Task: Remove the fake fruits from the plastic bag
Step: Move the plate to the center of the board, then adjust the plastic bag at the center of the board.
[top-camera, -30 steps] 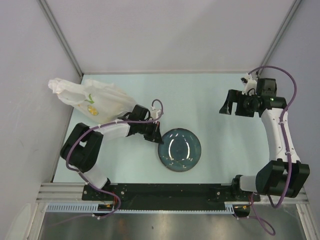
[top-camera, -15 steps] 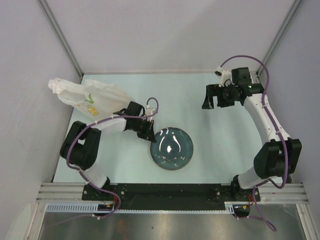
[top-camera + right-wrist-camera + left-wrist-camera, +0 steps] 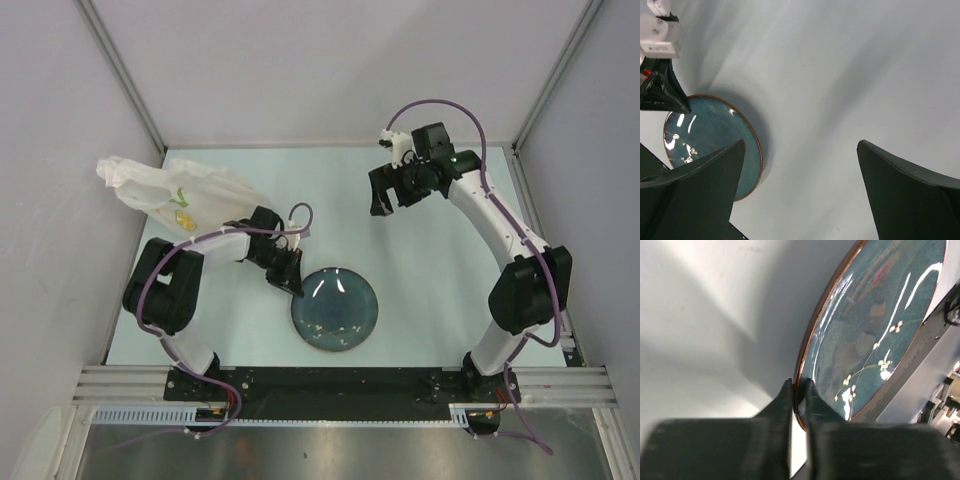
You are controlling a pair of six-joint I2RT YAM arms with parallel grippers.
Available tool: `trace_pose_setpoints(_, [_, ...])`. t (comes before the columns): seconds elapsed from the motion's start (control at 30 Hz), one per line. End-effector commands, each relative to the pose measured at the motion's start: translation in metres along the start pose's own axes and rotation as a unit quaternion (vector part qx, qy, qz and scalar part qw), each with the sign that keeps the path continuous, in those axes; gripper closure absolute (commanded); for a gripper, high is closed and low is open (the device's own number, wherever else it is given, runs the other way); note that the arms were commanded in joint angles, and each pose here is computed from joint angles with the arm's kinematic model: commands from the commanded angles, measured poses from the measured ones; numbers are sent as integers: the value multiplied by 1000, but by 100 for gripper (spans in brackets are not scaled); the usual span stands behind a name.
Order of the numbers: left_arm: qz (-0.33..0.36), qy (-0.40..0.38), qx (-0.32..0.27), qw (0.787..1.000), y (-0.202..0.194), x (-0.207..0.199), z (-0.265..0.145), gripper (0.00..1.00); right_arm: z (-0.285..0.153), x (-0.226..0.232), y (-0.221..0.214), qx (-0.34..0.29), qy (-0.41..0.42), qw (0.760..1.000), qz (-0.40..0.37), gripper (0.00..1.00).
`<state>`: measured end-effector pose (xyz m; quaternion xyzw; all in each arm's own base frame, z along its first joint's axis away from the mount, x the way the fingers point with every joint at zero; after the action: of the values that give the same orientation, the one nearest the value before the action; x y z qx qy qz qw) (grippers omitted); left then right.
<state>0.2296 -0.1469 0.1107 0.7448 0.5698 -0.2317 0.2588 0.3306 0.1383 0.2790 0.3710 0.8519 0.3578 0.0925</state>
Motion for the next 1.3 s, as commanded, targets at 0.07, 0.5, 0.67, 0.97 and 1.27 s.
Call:
trace_pose_setpoints(0.07, [51,62,-23,997,14,4,-24,51,2,-7,33,-31,-28,999,-33,0])
trace_pose_setpoints(0.5, [179,133,-387,895,62,-93,-260,19,14,43,121,-126,-36,983,-127,0])
trace_pose_setpoints(0.67, [61,292,-534,791,21,-70,-324,13,38,91,171,-197,-19,967,-160,0])
trace_pose_setpoints(0.97, [-108,357,-621,689,-38,-41,-390,11,66,210,220,-335,99,918,-187,0])
trace_pose_setpoints(1.27, [-130,380,-583,706,-53,-34,-391,11,114,250,234,-418,149,879,-172,0])
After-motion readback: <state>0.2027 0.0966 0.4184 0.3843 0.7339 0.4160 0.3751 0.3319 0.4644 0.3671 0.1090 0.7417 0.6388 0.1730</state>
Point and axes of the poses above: each gripper's point midway between its finger pads, its own z axis out along the fingers, its own x axis along the line the jaws close on, y = z × x, the point moved 10 cm from there along -z, back along the fingers, and after that the axes turned 10 degrees about -z, right-handed, at the moved point
